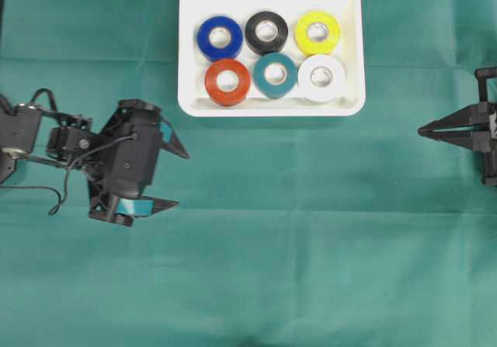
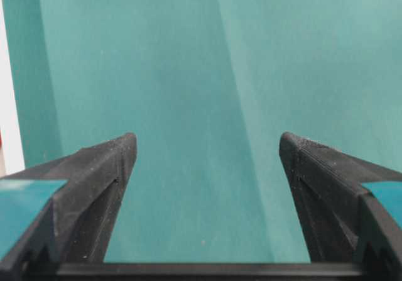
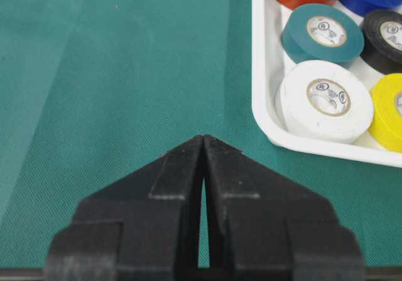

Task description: Put the tape into the white case with the left arm.

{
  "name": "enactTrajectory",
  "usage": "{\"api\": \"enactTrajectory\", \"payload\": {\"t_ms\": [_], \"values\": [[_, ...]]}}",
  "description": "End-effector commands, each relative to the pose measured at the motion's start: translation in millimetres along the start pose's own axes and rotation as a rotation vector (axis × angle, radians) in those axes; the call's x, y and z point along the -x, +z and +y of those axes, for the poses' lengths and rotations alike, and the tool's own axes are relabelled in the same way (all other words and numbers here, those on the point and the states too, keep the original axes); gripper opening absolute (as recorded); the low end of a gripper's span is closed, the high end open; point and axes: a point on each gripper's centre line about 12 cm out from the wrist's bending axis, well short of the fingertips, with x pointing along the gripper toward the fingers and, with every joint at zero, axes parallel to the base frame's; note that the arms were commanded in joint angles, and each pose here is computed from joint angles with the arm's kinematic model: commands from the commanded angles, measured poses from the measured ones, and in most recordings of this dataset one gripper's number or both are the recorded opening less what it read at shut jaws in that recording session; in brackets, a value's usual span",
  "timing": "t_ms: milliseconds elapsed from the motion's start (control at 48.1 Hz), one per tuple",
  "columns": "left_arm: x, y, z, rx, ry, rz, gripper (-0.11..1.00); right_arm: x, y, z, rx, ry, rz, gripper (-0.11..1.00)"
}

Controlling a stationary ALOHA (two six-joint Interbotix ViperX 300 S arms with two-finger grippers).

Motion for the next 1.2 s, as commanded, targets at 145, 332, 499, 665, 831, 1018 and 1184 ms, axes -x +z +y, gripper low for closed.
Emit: {"api": "enactTrajectory", "payload": {"t_ms": [145,332,499,665,831,1018,1184], "values": [[21,-5,0,0.001,0.002,-0.048,0.91,1,12,-1,-0.001,-0.002,-0.035,-0.09],[34,-21,10,0.027,0.036,-0.097,0.91,4,14,-1,-0.001,-0.004,-0.066,-0.09],[45,-28,18,0.043,0.073,-0.194,0.91,9,14,-1,-0.001,-0.005,-0.101,-0.09],[56,-42,21,0.051,0.092,-0.233,0.91,14,19,-1,0.001,-0.006,-0.149,-0.09],[67,-55,20,0.056,0.097,-0.251,0.91,16,21,-1,0.001,-0.008,-0.167,-0.09],[86,-62,18,0.055,0.1,-0.302,0.91,16,21,-1,0.001,-0.007,-0.164,-0.09],[102,-74,15,0.056,0.099,-0.311,0.91,16,18,-1,0.001,-0.008,-0.158,-0.09]]}}
